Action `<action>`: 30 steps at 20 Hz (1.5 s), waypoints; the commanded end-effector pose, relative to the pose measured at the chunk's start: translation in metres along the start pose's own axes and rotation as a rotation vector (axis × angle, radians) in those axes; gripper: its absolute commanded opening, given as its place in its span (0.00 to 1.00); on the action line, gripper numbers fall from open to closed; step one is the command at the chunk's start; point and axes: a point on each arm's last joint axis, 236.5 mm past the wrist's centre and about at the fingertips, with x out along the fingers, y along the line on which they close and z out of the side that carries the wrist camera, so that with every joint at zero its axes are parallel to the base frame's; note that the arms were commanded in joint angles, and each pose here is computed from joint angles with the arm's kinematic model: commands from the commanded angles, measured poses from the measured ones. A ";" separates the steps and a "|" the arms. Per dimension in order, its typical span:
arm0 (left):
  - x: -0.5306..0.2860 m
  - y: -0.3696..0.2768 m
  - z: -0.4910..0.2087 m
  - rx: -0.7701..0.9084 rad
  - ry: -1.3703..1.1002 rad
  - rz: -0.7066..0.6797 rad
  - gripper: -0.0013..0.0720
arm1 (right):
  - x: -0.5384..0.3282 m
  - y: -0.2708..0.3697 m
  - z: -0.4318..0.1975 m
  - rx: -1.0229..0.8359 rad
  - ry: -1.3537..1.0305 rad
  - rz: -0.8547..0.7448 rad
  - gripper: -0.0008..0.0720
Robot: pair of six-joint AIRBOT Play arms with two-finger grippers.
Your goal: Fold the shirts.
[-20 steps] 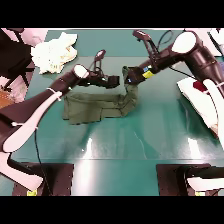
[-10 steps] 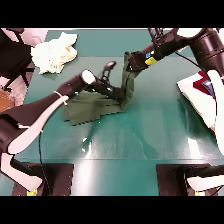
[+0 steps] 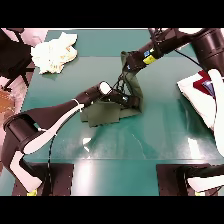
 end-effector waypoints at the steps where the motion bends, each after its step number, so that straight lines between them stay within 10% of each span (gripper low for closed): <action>1: -0.023 0.038 0.006 -0.050 0.046 0.082 0.05 | 0.014 0.012 -0.007 -0.006 0.042 0.016 0.04; 9: -0.242 0.165 0.073 -0.125 -0.128 0.524 0.05 | 0.055 0.023 -0.007 0.000 0.069 0.047 0.04; 17: -0.376 0.111 0.105 -0.029 -0.398 0.596 0.05 | 0.167 0.115 -0.037 0.020 0.120 0.260 0.05; 18: -0.379 0.107 0.103 -0.026 -0.399 0.595 0.05 | 0.183 0.128 -0.051 0.035 0.156 0.293 0.18; 20: -0.382 0.104 0.101 -0.021 -0.397 0.596 0.05 | 0.210 0.151 -0.081 0.068 0.240 0.352 0.79; 21: -0.382 0.103 0.101 -0.020 -0.397 0.596 0.05 | 0.214 0.150 -0.091 0.071 0.279 0.354 0.87; 30: -0.367 0.099 0.069 -0.026 -0.246 0.561 0.05 | 0.107 -0.055 -0.056 0.346 0.200 0.216 0.86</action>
